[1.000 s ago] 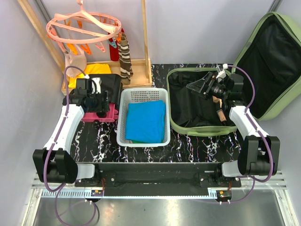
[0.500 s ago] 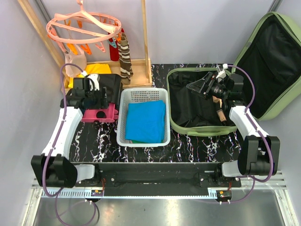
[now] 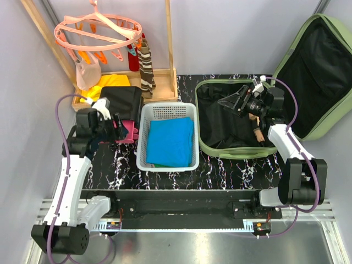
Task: Open, take out, and arrange the luggage
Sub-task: Place the object in the container, then close the drawer
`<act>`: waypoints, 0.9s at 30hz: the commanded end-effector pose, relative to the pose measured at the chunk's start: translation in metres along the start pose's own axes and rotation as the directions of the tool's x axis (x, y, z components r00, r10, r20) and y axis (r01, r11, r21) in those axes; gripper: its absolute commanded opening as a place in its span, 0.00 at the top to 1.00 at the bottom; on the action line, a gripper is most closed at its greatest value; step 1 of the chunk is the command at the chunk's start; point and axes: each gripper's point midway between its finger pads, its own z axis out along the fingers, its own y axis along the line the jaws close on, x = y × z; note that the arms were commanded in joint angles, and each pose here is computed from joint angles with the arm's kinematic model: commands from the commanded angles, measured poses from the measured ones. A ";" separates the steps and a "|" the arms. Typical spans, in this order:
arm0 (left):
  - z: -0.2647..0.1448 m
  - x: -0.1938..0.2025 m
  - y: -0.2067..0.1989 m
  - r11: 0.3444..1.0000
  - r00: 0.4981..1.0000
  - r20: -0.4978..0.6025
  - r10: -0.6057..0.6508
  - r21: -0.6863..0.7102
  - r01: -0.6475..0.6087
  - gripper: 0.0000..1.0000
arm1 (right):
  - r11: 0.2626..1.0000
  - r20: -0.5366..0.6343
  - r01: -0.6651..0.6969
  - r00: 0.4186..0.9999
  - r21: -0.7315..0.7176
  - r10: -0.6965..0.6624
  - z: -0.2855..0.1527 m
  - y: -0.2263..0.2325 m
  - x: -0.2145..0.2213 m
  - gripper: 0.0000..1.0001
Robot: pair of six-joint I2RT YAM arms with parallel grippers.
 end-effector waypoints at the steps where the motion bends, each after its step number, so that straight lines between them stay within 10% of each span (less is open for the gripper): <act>1: -0.005 0.043 -0.014 0.989 0.987 -0.108 -0.118 0.077 0.127 0.34 | 0.998 0.009 0.044 0.999 -0.038 -0.044 -0.002 0.011 -0.002 0.14; 27: 0.030 0.032 -0.004 0.991 0.994 -0.002 -0.107 0.079 0.107 0.34 | 0.997 0.011 0.046 0.999 -0.055 -0.045 -0.003 0.014 0.000 0.14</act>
